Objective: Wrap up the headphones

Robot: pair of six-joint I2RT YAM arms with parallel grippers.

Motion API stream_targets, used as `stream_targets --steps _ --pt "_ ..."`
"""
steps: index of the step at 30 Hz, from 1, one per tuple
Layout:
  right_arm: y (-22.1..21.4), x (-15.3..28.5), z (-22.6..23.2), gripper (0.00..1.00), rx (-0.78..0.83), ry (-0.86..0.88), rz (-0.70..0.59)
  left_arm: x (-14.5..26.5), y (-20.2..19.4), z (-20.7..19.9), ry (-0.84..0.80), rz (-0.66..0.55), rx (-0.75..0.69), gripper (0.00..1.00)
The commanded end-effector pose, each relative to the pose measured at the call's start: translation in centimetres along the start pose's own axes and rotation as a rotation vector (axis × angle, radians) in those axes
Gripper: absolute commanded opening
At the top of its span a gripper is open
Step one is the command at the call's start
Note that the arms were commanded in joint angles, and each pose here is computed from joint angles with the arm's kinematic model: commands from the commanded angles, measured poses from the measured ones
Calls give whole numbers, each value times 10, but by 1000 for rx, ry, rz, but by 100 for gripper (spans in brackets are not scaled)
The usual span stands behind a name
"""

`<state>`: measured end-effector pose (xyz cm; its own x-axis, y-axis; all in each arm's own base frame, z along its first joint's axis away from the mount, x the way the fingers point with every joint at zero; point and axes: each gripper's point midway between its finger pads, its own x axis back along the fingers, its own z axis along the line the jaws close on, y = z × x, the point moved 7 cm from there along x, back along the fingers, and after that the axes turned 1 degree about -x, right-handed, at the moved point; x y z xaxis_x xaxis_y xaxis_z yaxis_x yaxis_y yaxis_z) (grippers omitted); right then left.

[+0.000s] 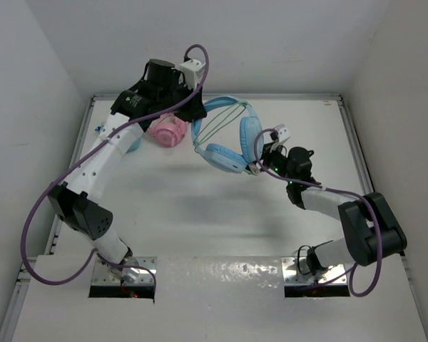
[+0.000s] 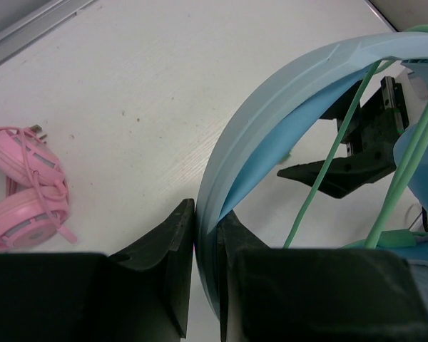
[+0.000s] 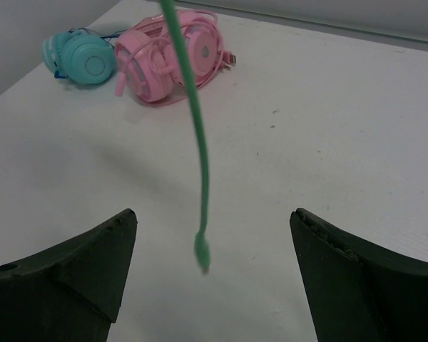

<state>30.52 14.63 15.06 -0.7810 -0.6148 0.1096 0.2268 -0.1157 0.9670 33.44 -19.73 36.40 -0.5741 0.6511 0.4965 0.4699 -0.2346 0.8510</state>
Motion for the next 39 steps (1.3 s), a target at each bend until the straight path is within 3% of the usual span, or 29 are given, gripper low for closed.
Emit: stream_targets --steps 1,6,9,12,13,22,23,26,32,35,38,39 --pt "22 -12 0 84 22 17 -98 29 36 -14 -42 -160 -25 0" --pt "13 -21 -5 71 -11 9 -71 33 39 -17 -51 -169 -24 0" --pt "14 -24 -4 55 -24 20 -87 35 39 -19 -63 -170 -27 0" --pt "18 -28 -4 18 -37 22 -100 35 36 -19 -66 -163 -23 0" --pt "19 -29 -4 0 -50 20 -102 34 35 -19 -66 -160 -22 0" --pt "9 -25 -1 0 -81 22 -99 34 39 -25 -124 -161 -14 0" --pt "6 -24 -1 3 -83 22 -93 33 40 -24 -122 -163 -15 0" --pt "1 -22 -2 43 -70 16 -77 33 41 -22 -109 -165 -14 0" --pt "1 -28 -8 49 -77 -22 -79 33 40 -24 -122 -161 -14 0" --pt "1 -31 -10 43 -81 -34 -81 35 40 -25 -124 -166 -16 0" --pt "-2 -34 -13 7 -98 -48 -73 37 40 -26 -130 -166 -16 0" --pt "-3 -34 -13 0 -105 -48 -71 36 40 -26 -131 -165 -16 0"
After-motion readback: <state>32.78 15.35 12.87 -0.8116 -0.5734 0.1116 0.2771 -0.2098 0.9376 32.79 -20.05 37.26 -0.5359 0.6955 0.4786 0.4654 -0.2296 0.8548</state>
